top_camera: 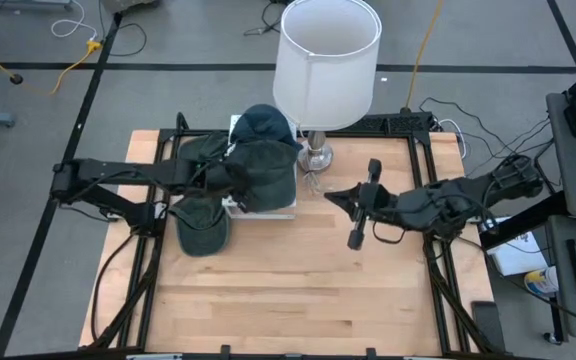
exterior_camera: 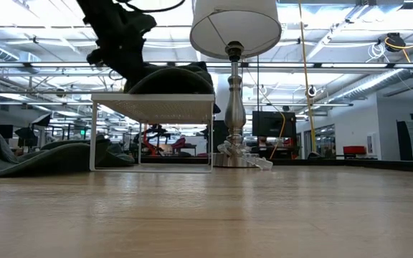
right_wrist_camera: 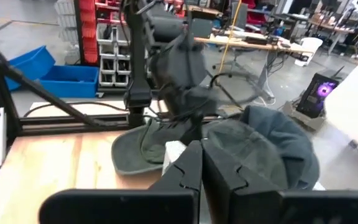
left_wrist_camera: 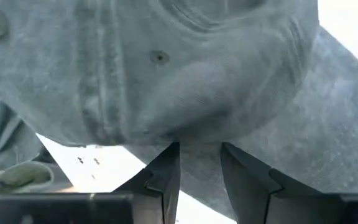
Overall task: Pick & Place hat
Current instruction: Put the bottom right gray cap on the shelf, then stack the bottom gray cap on the gray cap on the shelf
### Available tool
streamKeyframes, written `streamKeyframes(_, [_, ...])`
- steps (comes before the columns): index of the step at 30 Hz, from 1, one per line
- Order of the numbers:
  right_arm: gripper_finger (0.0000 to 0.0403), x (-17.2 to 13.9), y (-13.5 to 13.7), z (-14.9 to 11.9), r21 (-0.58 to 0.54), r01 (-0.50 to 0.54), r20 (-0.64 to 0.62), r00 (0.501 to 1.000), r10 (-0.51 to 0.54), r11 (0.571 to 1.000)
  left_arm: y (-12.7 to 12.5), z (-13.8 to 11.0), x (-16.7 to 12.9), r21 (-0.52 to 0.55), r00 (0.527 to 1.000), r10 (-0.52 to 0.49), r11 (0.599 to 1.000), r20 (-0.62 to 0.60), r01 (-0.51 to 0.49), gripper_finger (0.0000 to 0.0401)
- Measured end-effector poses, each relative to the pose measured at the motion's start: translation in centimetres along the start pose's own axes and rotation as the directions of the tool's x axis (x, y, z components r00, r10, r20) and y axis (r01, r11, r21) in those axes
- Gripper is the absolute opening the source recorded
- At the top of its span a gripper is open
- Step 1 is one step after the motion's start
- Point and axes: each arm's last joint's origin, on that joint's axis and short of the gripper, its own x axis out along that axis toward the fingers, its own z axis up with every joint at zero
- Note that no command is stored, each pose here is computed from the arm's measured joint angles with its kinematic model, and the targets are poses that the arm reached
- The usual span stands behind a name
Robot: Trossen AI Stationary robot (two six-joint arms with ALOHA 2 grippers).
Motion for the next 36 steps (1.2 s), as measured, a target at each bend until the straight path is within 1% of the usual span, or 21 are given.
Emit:
streamKeyframes(3, [0.0, 0.2, 0.5, -0.9, -0.003, -0.01, -0.017, 1.0, 0.01, 1.0, 0.4, 0.5, -0.4, 0.019, 1.0, 0.002, 1.0, 0.02, -0.002, 0.012])
streamKeyframes(5, [0.0, 0.4, 0.9, -1.5, 0.0, -0.017, -0.019, 1.0, 0.017, 1.0, 0.8, 0.5, -0.6, 0.045, 1.0, 0.012, 0.999, 0.009, -0.013, 0.012])
streamKeyframes(9, [0.0, 0.7, 1.4, -2.1, 0.004, -0.025, 0.004, 1.0, 0.025, 1.0, 1.1, 0.5, -0.6, 0.053, 1.0, 0.015, 0.998, -0.012, -0.015, 0.012])
streamKeyframes(14, [0.0, 0.9, 1.6, -2.4, 0.009, -0.026, 0.013, 1.0, 0.026, 1.0, 1.1, 0.3, -0.8, 0.036, 0.997, -0.045, 0.998, -0.069, 0.047, 0.012])
streamKeyframes(18, [0.0, 0.9, 1.5, -2.3, 0.003, -0.022, 0.031, 0.999, 0.022, 1.0, 1.5, 0.3, -2.0, 0.019, 0.996, -0.082, 0.996, -0.044, 0.083, 0.012])
streamKeyframes(21, [0.0007, 0.9, 1.5, -2.3, -0.014, -0.022, 0.03, 0.999, 0.022, 1.0, 2.1, 0.2, -3.0, 0.016, 0.996, -0.085, 0.996, -0.034, 0.085, 0.012])
streamKeyframes(22, [0.0011, 0.9, 1.5, -2.3, -0.019, -0.022, 0.031, 0.999, 0.022, 1.0, 2.2, 0.2, -3.5, 0.012, 0.995, -0.096, 0.995, -0.021, 0.096, 0.012])
streamKeyframes(24, [0.0023, 0.9, 1.5, -2.3, -0.027, -0.023, 0.03, 0.999, 0.024, 0.999, 2.7, -0.1, -4.4, 0.025, 0.991, -0.128, 0.991, -0.036, 0.129, 0.012])
streamKeyframes(26, [0.0039, 0.9, 1.5, -2.3, -0.026, -0.024, 0.03, 0.999, 0.024, 0.999, 2.9, -0.2, -5.2, 0.028, 0.981, -0.188, 0.981, -0.049, 0.19, 0.012])
streamKeyframes(30, [0.008, 0.9, 1.5, -2.3, -0.025, -0.024, 0.03, 0.999, 0.024, 0.999, 3.5, -0.9, -6.7, 0.002, 0.947, -0.299, 0.954, -0.119, 0.301, 0.012])
streamKeyframes(34, [0.0118, 0.9, 1.5, -2.3, -0.024, -0.024, 0.031, 0.999, 0.024, 0.999, 4.0, -2.1, -7.6, -0.059, 0.922, -0.318, 0.948, -0.221, 0.312, 0.012])
streamKeyframes(36, [0.0132, 0.9, 1.5, -2.3, -0.005, -0.025, 0.031, 0.999, 0.025, 1.0, 4.3, -2.8, -7.9, -0.098, 0.904, -0.317, 0.949, -0.287, 0.301, 0.012])
